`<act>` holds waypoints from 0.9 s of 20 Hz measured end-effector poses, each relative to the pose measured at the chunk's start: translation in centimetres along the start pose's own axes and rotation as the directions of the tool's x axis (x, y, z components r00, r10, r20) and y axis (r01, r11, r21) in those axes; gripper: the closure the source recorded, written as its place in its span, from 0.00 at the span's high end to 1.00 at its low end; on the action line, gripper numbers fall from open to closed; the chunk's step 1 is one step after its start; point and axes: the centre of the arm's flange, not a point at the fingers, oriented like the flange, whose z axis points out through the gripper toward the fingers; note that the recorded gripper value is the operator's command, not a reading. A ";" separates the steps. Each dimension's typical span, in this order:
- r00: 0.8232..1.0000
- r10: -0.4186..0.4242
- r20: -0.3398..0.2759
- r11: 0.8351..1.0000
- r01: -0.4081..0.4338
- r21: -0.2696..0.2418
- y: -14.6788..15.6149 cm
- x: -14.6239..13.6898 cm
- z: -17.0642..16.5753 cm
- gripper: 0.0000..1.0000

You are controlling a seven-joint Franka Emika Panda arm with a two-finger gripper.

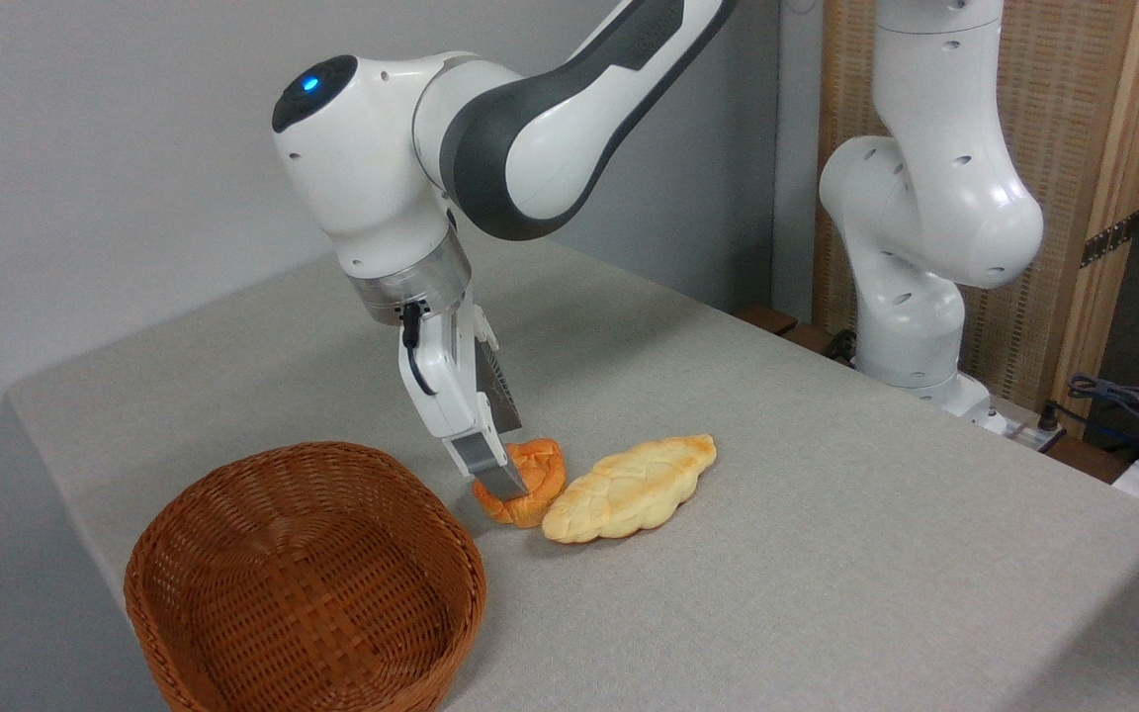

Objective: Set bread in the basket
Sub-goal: 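Close the gripper on the orange roll and lift it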

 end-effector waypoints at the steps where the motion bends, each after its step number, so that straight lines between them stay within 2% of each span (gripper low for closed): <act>1: 1.000 0.001 0.001 1.000 -0.001 -0.001 0.0 0.0 0.1 0.93; 4: 1.000 0.002 0.006 1.000 -0.002 -0.001 0.0 0.0 0.1 0.41; 5: 1.000 0.006 0.018 1.000 -0.006 0.003 0.0 -0.1 0.2 0.33; 8: 0.999 0.011 0.040 1.000 -0.012 0.009 -0.1 -0.3 0.2 0.31; 18: 0.999 0.012 0.042 1.000 -0.012 0.009 -0.1 -0.4 0.3 0.32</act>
